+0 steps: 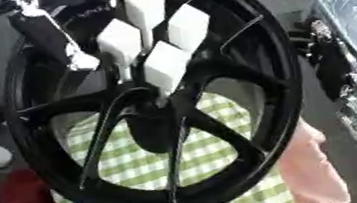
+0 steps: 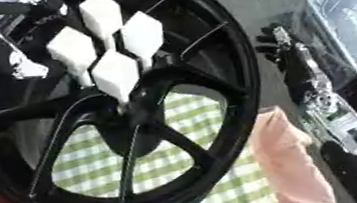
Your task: Pull the pin out of the wheel hub.
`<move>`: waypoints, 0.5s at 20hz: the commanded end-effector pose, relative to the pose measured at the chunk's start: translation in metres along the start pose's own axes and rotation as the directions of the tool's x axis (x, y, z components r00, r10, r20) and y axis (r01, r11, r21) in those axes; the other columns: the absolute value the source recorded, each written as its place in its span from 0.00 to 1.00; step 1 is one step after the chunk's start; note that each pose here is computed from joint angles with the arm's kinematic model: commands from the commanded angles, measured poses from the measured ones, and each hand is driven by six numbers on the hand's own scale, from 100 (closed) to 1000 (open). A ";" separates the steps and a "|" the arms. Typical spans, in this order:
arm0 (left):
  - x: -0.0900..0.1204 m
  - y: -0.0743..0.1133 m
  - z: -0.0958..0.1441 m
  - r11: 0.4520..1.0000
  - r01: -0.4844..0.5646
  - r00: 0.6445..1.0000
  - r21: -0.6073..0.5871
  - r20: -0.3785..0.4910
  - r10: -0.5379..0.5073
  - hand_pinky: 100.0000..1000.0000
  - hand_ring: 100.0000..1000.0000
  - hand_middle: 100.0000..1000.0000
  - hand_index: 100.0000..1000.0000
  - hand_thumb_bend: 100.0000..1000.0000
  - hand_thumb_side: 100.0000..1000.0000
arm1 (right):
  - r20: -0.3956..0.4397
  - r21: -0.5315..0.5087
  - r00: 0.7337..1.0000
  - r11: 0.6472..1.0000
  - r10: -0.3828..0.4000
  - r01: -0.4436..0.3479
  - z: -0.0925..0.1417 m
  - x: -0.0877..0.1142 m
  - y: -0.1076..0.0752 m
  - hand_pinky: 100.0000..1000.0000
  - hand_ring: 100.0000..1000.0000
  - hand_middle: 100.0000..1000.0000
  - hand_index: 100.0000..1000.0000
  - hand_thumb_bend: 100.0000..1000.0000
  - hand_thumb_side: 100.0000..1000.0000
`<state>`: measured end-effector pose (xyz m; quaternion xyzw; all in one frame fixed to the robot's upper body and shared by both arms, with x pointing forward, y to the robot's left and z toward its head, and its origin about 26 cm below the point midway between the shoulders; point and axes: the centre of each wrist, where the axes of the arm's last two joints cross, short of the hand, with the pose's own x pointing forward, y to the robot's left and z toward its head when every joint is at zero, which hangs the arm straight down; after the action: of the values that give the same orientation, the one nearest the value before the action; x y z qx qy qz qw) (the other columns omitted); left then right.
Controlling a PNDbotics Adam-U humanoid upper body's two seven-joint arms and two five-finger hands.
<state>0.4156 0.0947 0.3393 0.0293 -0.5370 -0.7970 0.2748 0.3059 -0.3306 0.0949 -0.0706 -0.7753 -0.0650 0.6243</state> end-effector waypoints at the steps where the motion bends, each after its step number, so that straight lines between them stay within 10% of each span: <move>1: 0.008 0.015 0.013 0.999 0.016 1.000 0.046 0.013 -0.016 0.46 0.47 0.34 0.35 0.00 0.00 | 0.018 0.004 1.000 1.000 0.015 -0.015 -0.002 0.005 -0.002 0.95 0.77 0.72 0.80 0.00 0.78; 10: 0.014 0.029 0.042 0.992 0.035 0.999 0.119 0.003 -0.035 0.39 0.42 0.28 0.27 0.00 0.00 | 0.025 0.005 1.000 1.000 0.019 -0.019 -0.002 0.007 -0.004 0.95 0.77 0.72 0.80 0.00 0.78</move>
<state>0.4075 0.1067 0.3651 0.0365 -0.5695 -0.7766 0.2669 0.3058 -0.3306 0.0947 -0.0707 -0.7750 -0.0652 0.6246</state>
